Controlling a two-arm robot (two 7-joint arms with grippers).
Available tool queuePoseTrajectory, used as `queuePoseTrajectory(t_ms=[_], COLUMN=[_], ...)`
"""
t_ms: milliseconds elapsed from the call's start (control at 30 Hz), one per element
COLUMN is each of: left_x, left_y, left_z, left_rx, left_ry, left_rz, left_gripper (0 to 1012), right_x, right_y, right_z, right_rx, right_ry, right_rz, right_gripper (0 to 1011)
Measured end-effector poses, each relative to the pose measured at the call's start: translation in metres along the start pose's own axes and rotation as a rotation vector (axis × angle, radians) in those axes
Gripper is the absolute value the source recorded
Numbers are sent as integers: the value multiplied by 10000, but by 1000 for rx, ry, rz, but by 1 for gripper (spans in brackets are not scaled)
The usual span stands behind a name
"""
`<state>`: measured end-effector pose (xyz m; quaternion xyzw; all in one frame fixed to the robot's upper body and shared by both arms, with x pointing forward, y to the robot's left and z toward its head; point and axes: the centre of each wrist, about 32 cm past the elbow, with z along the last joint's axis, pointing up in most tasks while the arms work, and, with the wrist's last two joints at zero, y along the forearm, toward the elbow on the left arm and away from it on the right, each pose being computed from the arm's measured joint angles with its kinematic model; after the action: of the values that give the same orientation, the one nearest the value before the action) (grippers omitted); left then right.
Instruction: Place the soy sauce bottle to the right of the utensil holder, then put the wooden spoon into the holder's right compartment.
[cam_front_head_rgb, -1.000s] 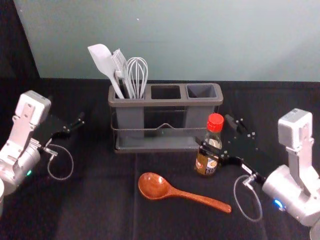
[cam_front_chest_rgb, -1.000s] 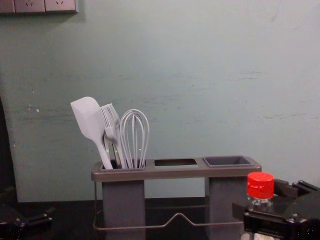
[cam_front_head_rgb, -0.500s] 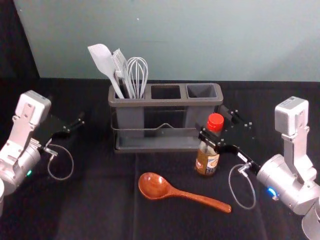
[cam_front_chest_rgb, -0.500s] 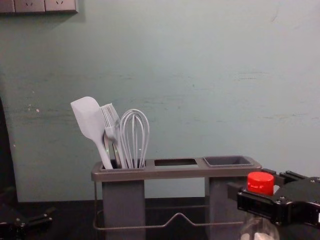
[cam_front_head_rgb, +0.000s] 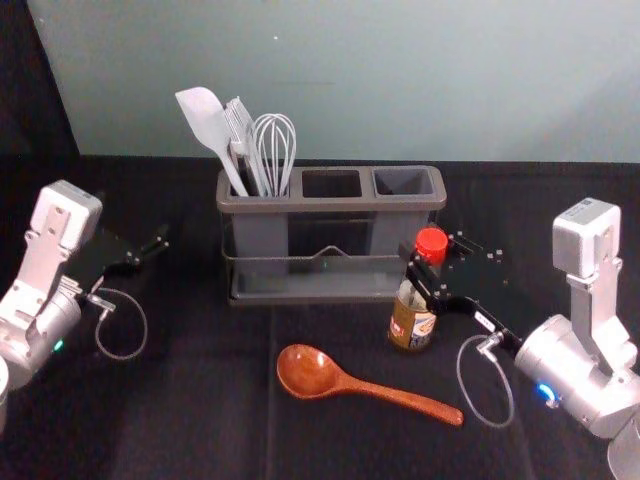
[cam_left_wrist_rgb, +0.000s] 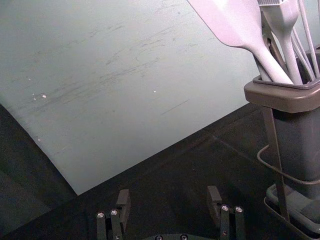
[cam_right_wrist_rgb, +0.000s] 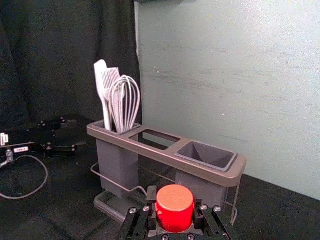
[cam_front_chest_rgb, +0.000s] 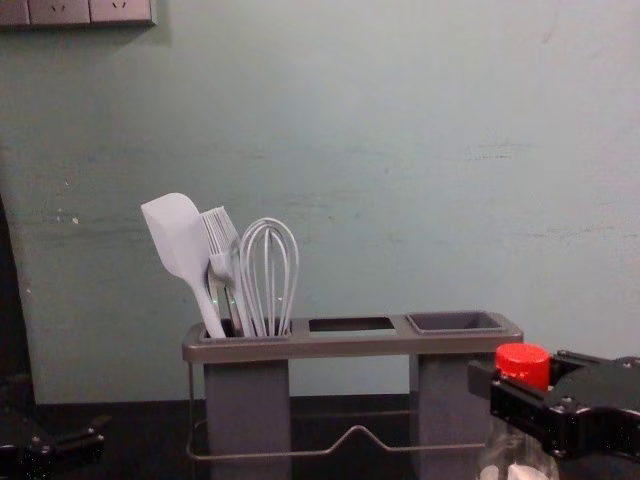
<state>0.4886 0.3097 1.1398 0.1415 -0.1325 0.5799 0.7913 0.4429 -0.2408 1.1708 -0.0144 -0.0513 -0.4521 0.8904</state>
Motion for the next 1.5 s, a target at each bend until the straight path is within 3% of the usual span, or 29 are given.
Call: queuePoseTrajectory(t_ms=[200,500,633,833,967,1233,1500], left_x=[0,0,0,0,0,0,0], left_y=[0,0,0,0,0,0,0], left_z=[0,0,0,0,0,0,0], left_rx=[0,0,0,0,0,0,0], left_ry=[0,0,0,0,0,0,0], left_rz=[0,0,0,0,0,0,0], left_gripper=[1005,1005,1005,1005,1005,1005,1005], right_x=[5,110,224,543,692,880,940], right_y=[-75,-198,-248,-309,-327,-230,-48], right_z=[80,174,171,121,113,74,36], right_rx=[13,6,-7,-27,-29,-29,-20], right_ry=[-24,-56,-60,-36,-22,-6,-6], right_rz=[5,-20,-41,-47,-46,-56,-53], right_gripper=[382,382,381,382,382,382,382])
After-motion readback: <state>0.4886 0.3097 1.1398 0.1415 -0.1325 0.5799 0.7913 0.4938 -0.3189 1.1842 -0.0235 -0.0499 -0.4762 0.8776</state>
